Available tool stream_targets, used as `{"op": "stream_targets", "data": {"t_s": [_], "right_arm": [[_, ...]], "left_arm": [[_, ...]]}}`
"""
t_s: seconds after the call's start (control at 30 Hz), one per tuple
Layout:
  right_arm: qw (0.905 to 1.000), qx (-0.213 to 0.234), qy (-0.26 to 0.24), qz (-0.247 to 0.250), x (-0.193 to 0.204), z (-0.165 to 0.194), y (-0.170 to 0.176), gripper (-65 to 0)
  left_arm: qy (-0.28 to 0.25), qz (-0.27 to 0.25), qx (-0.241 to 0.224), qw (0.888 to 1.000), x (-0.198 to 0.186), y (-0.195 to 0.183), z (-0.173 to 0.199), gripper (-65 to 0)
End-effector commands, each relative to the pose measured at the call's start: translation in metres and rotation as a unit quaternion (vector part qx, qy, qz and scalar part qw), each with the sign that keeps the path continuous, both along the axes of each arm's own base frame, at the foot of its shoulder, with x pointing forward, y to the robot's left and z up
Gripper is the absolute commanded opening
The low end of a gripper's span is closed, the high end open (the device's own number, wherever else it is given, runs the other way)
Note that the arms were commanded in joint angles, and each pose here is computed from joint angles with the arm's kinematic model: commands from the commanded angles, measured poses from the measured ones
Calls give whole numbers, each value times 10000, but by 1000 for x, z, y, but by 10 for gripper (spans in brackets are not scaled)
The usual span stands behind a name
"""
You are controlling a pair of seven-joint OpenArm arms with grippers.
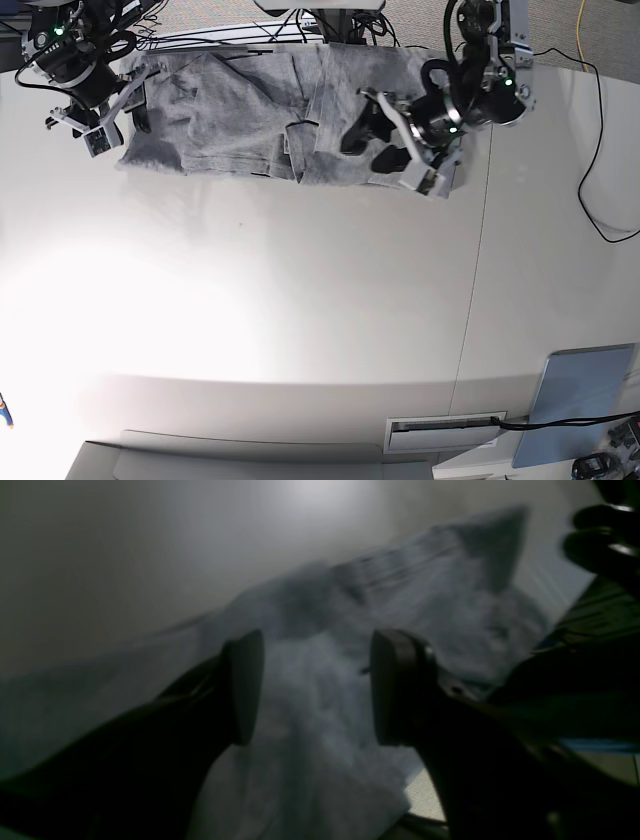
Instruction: Fold the T-shirt properly
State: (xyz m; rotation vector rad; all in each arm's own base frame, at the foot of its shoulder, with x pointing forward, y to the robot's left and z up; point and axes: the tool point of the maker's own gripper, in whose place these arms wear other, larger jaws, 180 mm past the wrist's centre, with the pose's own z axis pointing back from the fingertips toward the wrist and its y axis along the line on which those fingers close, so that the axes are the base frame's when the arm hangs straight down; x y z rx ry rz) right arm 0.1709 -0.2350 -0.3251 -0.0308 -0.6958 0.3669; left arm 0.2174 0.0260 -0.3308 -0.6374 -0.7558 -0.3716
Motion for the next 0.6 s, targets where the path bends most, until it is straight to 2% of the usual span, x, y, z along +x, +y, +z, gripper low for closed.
{"op": "stream_targets", "data": {"t_s": [0.0, 0.17, 0.27, 0.37, 0.43, 0.57], "right_arm": [[10000, 3, -31, -74, -1, 6, -6, -387], [9978, 539, -5, -390, -6, 8, -30, -386], [9933, 942, 317, -596, -13, -9, -41, -385], [9822, 1563, 759, -714, -23, -34, -41, -385], [9734, 1948, 833, -868, -23, -45, -43, -375], [9643, 2269, 830, -1088, -18, -56, -49, -325]], "left_arm": [[-226, -23, -134, 9997, 2, 0, 11, -305], [-346, -263, -603, 9972, -7, -8, 23, -305], [-343, -272, -712, 9965, -8, -10, 26, -305], [-321, -284, -703, 9966, -8, -10, 25, -305], [-302, -298, -687, 9967, -9, -10, 25, -305], [-289, -302, -657, 9970, -9, -10, 24, -305]]}}
